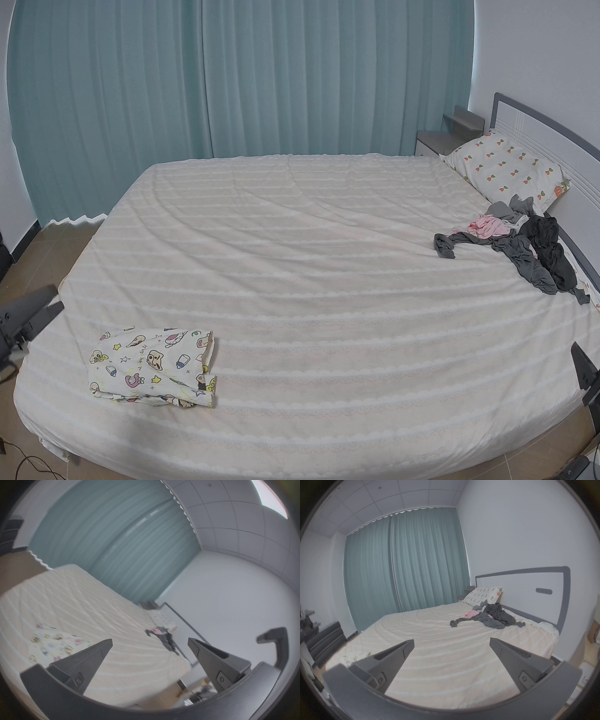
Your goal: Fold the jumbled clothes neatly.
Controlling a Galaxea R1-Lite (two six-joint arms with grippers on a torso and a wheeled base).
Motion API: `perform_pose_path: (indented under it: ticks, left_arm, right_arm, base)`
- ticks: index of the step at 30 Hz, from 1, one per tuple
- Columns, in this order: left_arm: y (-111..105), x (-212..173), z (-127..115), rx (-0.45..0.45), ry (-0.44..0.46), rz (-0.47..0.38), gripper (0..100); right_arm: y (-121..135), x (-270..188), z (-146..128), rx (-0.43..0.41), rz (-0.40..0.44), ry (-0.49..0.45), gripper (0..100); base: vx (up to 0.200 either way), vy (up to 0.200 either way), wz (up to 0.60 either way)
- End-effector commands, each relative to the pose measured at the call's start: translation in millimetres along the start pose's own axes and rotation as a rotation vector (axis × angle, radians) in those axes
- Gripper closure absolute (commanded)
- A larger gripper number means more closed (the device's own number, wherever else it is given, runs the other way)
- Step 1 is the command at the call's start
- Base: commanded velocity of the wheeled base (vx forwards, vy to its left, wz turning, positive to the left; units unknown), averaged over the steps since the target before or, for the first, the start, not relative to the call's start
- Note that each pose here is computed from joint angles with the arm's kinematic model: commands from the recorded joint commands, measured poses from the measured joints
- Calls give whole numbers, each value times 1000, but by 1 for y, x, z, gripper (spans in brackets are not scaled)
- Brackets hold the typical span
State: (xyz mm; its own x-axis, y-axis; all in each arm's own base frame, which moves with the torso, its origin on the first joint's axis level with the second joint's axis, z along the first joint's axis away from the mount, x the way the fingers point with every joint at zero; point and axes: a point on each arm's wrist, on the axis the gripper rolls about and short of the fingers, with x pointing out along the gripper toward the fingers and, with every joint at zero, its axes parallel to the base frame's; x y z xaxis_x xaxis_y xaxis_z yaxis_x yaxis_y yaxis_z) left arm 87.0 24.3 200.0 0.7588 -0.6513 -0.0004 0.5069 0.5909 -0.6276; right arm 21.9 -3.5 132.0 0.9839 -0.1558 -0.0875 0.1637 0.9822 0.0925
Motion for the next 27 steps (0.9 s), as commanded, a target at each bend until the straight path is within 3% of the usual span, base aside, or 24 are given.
perform_pose_path:
  ticks: [1, 4, 9, 11, 16, 21, 25, 27]
  left_arm:
    - [-62, -28, -56, 42, 267, -411, 0]
    - [-67, -39, -67, 27, 322, -478, 0]
    - [-67, -53, -87, -3, 375, -520, 0]
    - [-63, -59, -99, 2, 387, -540, 0]
    - [-55, -68, -121, 41, 376, -565, 0]
    - [-43, -72, -141, 60, 361, -563, 0]
    - [-38, -72, -149, 103, 335, -565, 0]
    - [-37, -72, -149, 109, 306, -542, 0]
  right_arm:
    - [-7, -40, -31, -100, -25, -122, 0]
    - [-7, -33, -49, -111, 37, -63, 0]
    - [-6, -33, -49, -86, 96, -63, 0]
    - [-4, -33, -50, -87, 175, -55, 0]
    - [-1, -35, -50, -85, 308, -33, 0]
    - [0, -37, -51, -56, 383, 9, 0]
    - [0, -37, -51, -52, 375, 9, 0]
    - [-2, -36, -51, -57, 309, 5, 0]
  base:
    - [0, 0, 0]
    - [0, 0, 0]
    - [0, 0, 0]
    - [0, 0, 0]
    - [0, 0, 0]
    - [0, 0, 0]
    - [0, 0, 0]
    - [0, 0, 0]
